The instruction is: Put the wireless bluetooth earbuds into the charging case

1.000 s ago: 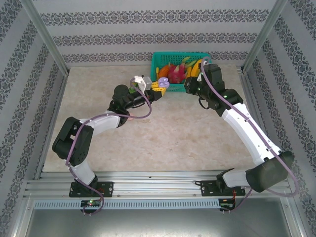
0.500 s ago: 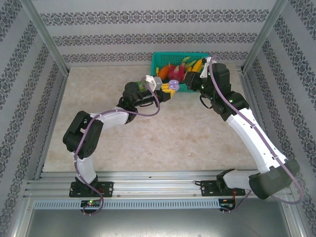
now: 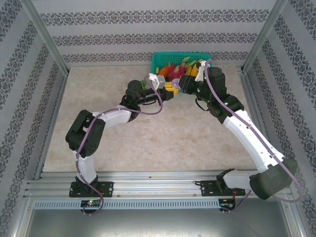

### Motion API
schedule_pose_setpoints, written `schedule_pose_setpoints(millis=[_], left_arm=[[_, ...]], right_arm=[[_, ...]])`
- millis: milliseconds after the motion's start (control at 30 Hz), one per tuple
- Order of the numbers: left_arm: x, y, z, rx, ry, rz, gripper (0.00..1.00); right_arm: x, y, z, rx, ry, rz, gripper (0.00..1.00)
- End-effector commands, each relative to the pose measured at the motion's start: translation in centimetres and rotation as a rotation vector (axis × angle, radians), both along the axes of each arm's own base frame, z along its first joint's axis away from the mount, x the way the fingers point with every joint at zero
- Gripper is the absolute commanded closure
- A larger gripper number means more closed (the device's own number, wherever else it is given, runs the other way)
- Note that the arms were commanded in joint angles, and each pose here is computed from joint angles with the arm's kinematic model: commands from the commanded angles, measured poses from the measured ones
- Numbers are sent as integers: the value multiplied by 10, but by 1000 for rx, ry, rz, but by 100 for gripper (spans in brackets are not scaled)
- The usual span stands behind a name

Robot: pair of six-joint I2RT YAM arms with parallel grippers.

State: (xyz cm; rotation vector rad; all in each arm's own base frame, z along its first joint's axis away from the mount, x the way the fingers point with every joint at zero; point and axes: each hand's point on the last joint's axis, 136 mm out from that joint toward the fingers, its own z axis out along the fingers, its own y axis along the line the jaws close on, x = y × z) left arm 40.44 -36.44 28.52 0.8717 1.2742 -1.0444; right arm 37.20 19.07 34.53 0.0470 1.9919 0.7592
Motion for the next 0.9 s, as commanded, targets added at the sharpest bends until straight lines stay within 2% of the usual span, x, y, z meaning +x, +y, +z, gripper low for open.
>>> schedule_pose_setpoints(millis=[0, 867], left_arm=[[-4, -9, 8, -16, -12, -34, 100], [-14, -9, 17, -25, -25, -53, 100]], right_arm=[[0, 9, -3, 22, -2, 24, 80], [17, 8, -36, -12, 58, -2, 81]])
